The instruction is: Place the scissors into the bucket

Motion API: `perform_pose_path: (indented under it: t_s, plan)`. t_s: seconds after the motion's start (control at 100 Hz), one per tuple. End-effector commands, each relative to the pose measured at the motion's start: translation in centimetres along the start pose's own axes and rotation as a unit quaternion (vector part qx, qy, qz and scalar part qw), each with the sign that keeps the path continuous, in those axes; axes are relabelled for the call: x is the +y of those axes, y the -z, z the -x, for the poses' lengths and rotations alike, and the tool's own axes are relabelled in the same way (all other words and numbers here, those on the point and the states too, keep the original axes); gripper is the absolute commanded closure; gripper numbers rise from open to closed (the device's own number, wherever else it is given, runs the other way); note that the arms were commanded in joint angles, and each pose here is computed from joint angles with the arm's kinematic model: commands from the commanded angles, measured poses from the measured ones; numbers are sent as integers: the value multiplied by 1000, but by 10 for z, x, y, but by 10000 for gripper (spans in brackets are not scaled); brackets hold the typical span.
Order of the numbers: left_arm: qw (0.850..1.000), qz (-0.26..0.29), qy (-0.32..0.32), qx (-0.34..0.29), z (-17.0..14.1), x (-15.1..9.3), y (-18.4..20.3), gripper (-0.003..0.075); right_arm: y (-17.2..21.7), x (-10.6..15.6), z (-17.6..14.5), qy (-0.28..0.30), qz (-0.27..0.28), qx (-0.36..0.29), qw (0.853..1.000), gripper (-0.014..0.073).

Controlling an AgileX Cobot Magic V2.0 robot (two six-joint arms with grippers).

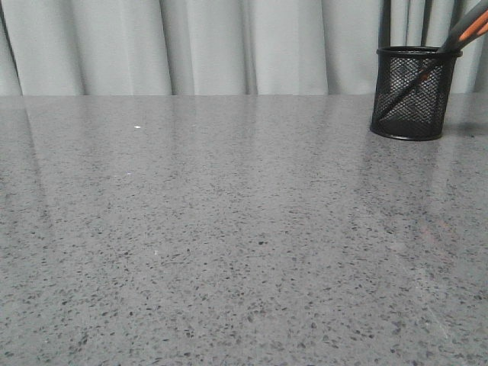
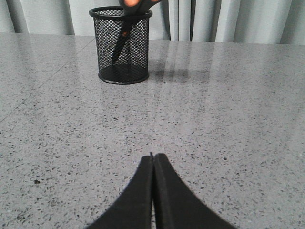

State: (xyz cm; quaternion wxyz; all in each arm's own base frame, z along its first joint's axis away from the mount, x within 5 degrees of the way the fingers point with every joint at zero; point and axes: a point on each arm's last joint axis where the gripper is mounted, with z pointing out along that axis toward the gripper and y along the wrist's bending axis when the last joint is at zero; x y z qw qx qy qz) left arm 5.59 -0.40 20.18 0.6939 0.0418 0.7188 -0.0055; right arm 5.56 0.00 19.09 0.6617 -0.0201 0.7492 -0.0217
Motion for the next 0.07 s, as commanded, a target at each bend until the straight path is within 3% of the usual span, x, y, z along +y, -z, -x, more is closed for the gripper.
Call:
perform_pose_path:
  t_s: [0.0,0.06]
  plan:
    - [999,5,9,-46,4,1,2,741,0,-1,-1,6,-6,-35,999,665]
    - [999,5,9,-46,4,1,2,741,0,-1,-1,6,-6,-35,999,665]
